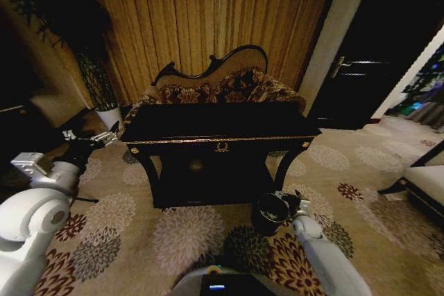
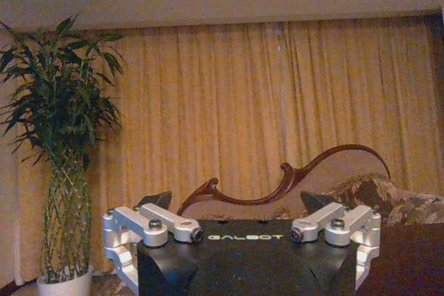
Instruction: Move to the front of the table and place the trash on the table into the trash bin.
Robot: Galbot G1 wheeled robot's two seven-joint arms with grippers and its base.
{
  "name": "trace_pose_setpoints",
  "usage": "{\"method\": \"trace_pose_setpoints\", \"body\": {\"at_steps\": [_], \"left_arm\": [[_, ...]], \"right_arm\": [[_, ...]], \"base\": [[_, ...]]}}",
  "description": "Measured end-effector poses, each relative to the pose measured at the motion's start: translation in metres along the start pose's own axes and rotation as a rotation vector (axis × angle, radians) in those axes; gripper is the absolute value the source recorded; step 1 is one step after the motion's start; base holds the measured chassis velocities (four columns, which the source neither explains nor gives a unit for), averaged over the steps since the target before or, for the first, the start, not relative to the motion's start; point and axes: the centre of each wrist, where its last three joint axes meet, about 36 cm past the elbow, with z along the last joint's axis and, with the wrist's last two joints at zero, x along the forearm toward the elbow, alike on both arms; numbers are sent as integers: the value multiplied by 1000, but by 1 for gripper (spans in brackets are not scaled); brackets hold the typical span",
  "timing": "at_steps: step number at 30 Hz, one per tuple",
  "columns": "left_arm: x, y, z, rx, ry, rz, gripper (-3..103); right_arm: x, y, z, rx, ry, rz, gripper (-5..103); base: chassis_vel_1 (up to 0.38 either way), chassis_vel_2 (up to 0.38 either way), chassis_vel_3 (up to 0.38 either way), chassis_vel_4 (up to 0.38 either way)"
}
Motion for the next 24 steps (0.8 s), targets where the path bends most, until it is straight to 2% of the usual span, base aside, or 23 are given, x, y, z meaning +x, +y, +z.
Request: {"method": "trace_pose_setpoints", "body": {"at_steps": [5, 6, 7, 10, 11, 15, 24], "left_arm": [[1, 0, 2, 8, 0, -3, 100], [2, 0, 3, 13, 1, -4, 100], [2, 0, 3, 13, 1, -4, 100], [3, 0, 5, 22, 4, -8, 100], [3, 0, 5, 22, 4, -8, 100], [6, -1, 10, 41, 10, -16, 100], [14, -1, 11, 64, 10, -35, 100]], "right_arm": [[13, 5, -40, 8, -87, -53, 100], [21, 7, -63, 1, -138, -74, 100], [21, 7, -63, 1, -138, -74, 100], [37, 16, -107, -12, -223, -107, 100], [37, 16, -107, -12, -223, -107, 100], [70, 36, -163, -7, -311, -170, 100], [102, 51, -195, 35, -354, -208, 100]], "base": [[0, 0, 0, 0], [0, 0, 0, 0], [0, 0, 0, 0], [0, 0, 0, 0], [0, 0, 0, 0], [0, 0, 0, 0], [0, 0, 0, 0]]}}
